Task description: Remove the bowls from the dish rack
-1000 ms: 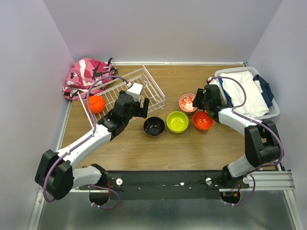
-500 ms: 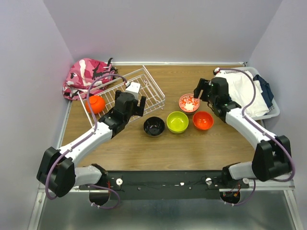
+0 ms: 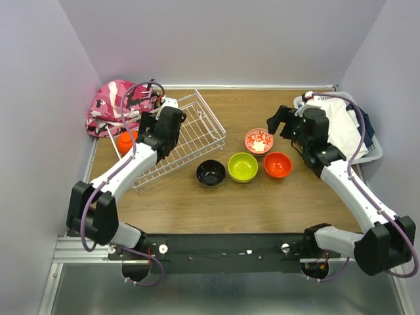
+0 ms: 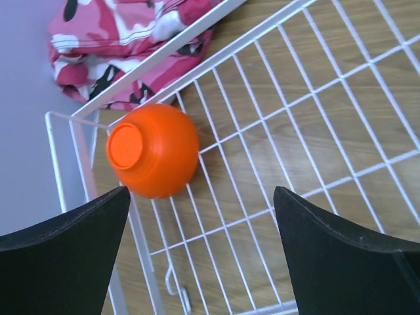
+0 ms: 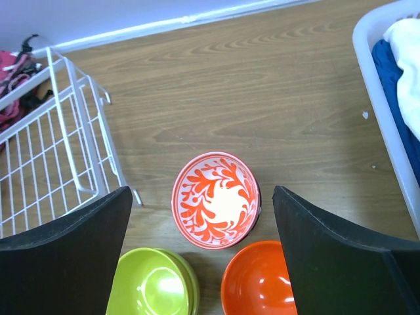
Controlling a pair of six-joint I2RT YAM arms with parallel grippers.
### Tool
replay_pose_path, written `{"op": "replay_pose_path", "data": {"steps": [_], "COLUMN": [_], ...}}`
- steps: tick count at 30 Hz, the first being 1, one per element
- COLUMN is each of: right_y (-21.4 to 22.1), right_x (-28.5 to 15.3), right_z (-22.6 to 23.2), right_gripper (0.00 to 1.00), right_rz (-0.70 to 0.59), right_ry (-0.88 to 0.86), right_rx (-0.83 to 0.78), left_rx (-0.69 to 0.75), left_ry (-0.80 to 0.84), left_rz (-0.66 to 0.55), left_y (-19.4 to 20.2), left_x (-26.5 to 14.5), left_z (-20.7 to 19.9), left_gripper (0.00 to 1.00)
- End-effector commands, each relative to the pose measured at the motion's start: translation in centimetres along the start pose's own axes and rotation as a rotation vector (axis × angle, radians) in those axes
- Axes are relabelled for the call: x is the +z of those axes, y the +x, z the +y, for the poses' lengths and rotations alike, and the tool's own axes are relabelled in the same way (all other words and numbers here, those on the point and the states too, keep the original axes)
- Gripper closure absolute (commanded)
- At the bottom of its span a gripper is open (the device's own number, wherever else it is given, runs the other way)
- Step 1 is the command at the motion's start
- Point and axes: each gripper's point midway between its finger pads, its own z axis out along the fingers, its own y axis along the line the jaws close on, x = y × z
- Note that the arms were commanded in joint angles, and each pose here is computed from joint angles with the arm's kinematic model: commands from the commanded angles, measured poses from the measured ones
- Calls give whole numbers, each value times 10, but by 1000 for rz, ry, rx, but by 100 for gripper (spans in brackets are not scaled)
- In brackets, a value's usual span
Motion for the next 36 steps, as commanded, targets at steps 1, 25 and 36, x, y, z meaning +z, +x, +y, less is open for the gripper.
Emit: {"op": "replay_pose_path", "data": {"steps": [1, 25, 36], "right_y": [5, 12, 9], "right_x": [-15, -51, -56], "right_z": [6, -4, -5], "right_gripper": [5, 0, 0], "right_rz": [7, -111, -153], "right_ry": [-59, -74, -85], "right_rx": [13, 33, 29], "left_rx": [90, 475, 509], "left_ry": [-183, -189, -206], "left_rz": [157, 274, 327], "left_y": [16, 59, 81], "left_x": [15, 90, 105], "left_z": [38, 55, 63], "left_gripper": [1, 1, 1]}}
